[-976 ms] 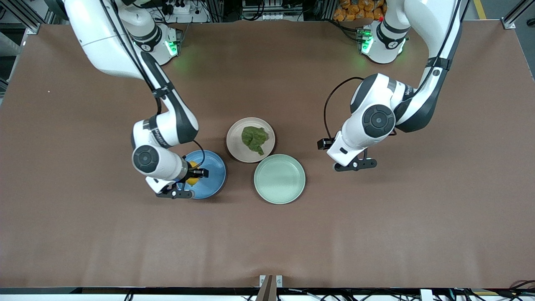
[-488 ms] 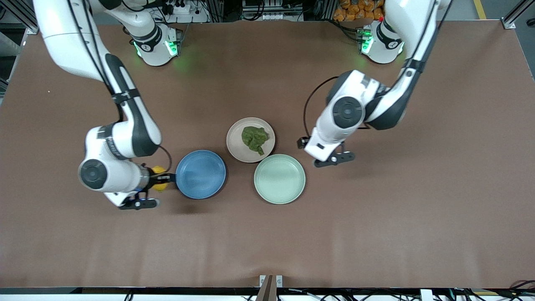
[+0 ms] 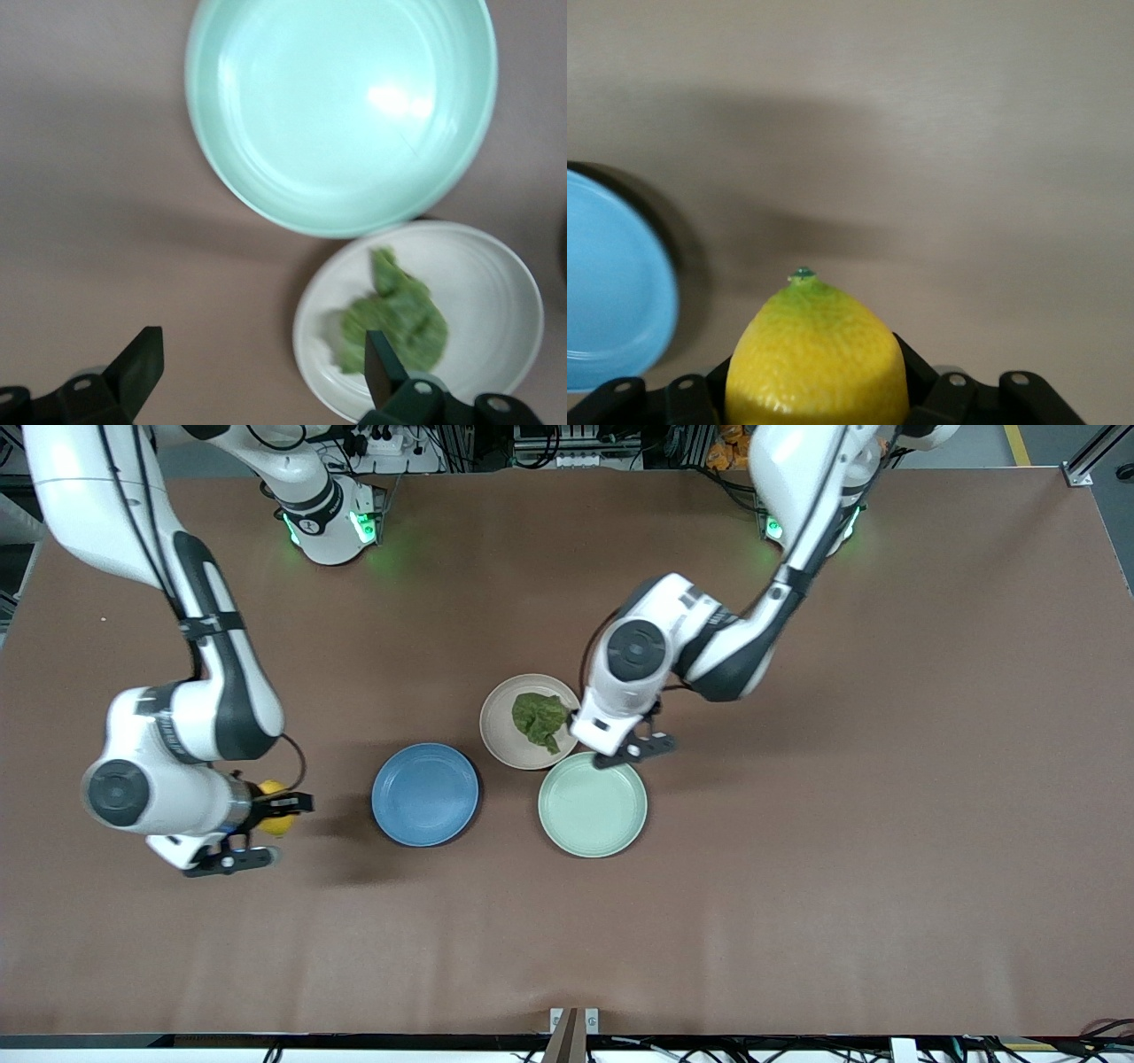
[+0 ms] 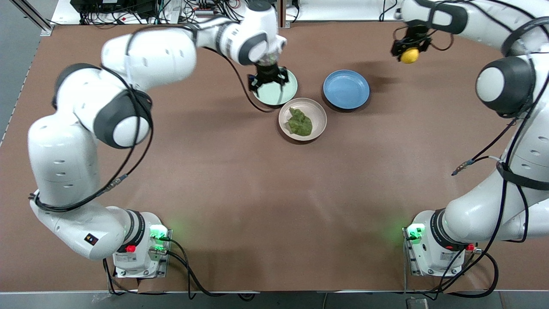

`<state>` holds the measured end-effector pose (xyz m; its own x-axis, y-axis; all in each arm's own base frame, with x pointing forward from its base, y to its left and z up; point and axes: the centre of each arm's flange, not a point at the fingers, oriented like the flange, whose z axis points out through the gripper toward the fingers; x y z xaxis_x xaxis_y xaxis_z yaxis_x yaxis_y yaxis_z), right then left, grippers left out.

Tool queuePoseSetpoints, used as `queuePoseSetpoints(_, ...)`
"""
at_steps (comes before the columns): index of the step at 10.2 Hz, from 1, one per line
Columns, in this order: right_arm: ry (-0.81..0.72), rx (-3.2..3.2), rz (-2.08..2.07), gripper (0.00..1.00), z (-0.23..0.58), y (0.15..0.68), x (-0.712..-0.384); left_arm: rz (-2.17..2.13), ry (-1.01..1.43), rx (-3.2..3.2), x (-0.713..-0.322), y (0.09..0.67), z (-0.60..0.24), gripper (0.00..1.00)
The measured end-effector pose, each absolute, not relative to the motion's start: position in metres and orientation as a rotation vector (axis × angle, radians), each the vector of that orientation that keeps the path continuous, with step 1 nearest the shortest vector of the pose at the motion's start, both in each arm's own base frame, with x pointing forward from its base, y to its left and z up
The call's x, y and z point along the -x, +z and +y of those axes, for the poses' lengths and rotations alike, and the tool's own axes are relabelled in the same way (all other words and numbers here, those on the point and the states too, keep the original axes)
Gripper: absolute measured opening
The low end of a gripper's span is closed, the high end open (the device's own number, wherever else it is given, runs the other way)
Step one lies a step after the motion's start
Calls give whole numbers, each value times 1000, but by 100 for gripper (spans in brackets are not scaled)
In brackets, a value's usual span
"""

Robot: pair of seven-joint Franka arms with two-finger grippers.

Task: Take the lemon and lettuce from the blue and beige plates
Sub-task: 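Lift the lemon with the right gripper while the left gripper reaches lettuce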

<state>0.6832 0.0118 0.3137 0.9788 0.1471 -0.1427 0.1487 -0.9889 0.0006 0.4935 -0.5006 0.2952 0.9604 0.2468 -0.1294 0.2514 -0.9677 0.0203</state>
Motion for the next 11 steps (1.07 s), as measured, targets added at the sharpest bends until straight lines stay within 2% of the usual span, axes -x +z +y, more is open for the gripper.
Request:
queuePoseSetpoints(2, -205, -3125, 186, 57, -42, 331, -680, 405, -119, -3018, -475, 283, -535, 100)
queuePoseSetpoints(4, -225, -3130, 148, 57, -63, 328, -671, 414, -52, -3007, -464, 270, -551, 100)
queuePoseSetpoints(11, -126, -3135, 175, 57, -51, 248, -638, 341, -46, -3088, -427, 186, -573, 100)
